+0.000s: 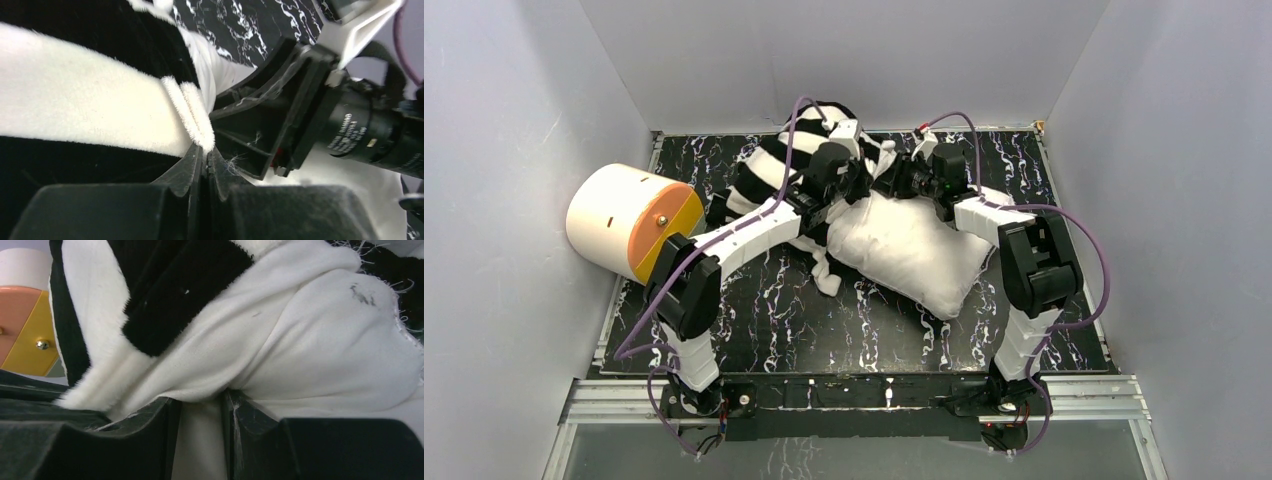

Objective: Put the pillow into the pillowcase
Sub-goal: Stuff the pillow into the pillowcase.

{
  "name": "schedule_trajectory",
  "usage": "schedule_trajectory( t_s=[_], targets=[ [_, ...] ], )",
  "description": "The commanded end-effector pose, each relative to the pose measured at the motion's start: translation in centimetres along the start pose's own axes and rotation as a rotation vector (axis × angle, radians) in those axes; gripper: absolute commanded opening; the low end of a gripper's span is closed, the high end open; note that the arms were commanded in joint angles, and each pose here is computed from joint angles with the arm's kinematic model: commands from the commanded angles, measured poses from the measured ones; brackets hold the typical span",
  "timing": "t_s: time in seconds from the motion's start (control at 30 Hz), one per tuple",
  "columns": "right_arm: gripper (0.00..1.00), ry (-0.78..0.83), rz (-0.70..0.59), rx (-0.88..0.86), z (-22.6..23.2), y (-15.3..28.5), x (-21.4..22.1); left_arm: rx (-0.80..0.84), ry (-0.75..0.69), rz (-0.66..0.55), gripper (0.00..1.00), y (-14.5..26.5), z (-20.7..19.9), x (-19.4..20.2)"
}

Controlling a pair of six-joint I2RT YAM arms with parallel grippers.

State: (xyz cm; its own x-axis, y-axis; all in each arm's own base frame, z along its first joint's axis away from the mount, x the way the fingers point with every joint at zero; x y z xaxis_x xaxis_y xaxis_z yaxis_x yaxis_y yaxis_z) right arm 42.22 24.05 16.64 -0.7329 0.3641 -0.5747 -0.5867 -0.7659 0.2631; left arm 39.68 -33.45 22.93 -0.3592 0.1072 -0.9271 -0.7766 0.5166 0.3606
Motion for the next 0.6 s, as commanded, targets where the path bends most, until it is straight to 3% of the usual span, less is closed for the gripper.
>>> schedule_trajectory(
  t_s=[0.0,0.13,0.23,0.43,0.57],
  targets=[
    [0.42,-0.047,0.023,-0.009,0.5,-1.5,2.4,0.209,0.189,0.041,0.0,0.2,-3.1,2.5],
    [0.42,-0.014,0.011,0.057,-0.1,-0.5,2.5,0.235,0.112,-0.074,0.01,1.4,-2.9,-2.4],
    [0.47,0.034,0.047,0.052,1.7,0.5,1.7,0.26,0.05,-0.077,0.1,1.6,-3.2,-4.3],
    [0.76,0.147,0.073,0.174,3.1,6.8,-2.6,0.094,-0.068,0.038,0.42,1.9,-0.1,-3.0],
    [0.8,0.151,0.031,0.176,2.6,9.5,-6.0,-0.02,-0.098,0.083,0.6,2.9,1.4,-3.1]
  ],
)
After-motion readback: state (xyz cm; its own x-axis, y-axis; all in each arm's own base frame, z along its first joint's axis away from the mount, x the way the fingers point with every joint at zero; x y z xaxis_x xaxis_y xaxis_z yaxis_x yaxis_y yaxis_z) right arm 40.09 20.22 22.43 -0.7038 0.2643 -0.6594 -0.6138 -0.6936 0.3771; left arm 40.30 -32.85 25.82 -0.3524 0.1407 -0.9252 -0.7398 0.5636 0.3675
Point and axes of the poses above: each gripper's point midway between its finger pads, its own y axis back along the fingers, its own z axis along the line the jaws close on, x = y × z, the point moved 4 cm from there along y, back along the fingers, and after that the axes turned 14 degrees about -y, right-handed, at the moved point
